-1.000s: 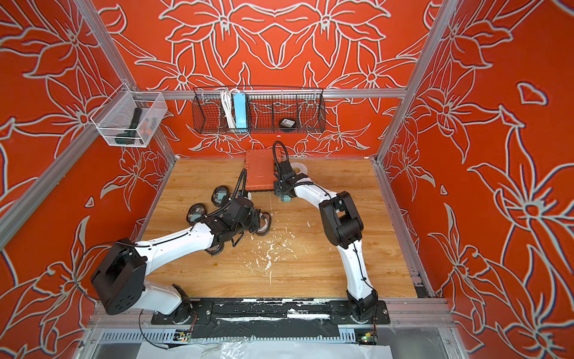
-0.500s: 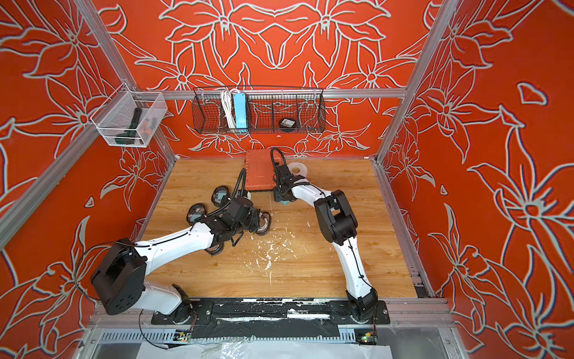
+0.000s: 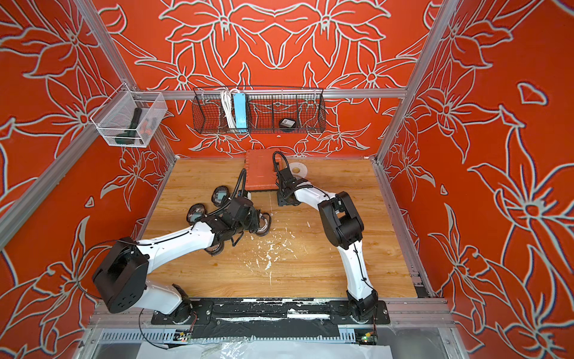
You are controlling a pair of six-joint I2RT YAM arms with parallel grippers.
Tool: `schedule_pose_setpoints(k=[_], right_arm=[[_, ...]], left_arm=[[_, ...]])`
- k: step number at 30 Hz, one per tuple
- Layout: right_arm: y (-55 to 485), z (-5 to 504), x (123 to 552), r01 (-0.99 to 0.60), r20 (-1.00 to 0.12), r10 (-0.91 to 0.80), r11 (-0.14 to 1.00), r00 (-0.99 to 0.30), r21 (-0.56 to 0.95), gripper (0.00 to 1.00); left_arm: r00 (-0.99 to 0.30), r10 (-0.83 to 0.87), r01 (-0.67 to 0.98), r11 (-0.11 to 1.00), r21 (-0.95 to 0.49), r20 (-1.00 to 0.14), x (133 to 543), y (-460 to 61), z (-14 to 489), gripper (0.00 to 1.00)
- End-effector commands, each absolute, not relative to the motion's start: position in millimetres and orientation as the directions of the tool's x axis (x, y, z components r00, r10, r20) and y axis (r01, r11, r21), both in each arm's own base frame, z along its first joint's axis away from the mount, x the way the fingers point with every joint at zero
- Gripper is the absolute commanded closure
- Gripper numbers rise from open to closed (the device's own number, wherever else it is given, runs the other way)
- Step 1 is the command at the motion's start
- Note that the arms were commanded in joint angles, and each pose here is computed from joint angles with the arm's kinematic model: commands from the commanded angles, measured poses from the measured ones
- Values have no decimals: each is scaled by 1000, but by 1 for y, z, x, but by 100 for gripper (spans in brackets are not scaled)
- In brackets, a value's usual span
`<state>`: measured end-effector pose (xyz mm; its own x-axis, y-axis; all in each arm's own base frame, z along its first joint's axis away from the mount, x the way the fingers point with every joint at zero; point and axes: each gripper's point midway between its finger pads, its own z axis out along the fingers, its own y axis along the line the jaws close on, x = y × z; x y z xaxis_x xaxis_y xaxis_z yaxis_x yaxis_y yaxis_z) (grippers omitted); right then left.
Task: Pack away charging kits
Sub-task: Pick up the plug from the center of the board.
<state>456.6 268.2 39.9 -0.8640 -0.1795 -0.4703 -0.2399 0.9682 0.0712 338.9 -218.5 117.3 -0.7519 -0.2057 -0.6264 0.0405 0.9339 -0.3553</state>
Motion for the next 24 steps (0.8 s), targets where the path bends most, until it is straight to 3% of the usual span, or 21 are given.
schedule_pose_setpoints(k=[1, 6, 10, 20, 24], right_arm=[[268, 37, 464, -234, -468, -207, 972, -859, -1, 39], [269, 30, 471, -237, -441, -228, 971, -868, -35, 39], [272, 25, 469, -242, -422, -235, 969, -875, -37, 46], [272, 32, 456, -228, -424, -234, 971, -875, -67, 46], [270, 34, 453, -215, -427, -223, 974, -876, -67, 50]], left_arm=[[-744, -227, 36, 926, -376, -629, 346, -221, 123, 100], [-746, -226, 36, 926, -376, -626, 347, -222, 122, 100], [-748, -227, 34, 925, -379, -624, 347, -222, 121, 100], [-751, -229, 35, 923, -383, -619, 347, -222, 120, 100], [-754, -227, 37, 922, -385, -617, 347, -223, 119, 100]])
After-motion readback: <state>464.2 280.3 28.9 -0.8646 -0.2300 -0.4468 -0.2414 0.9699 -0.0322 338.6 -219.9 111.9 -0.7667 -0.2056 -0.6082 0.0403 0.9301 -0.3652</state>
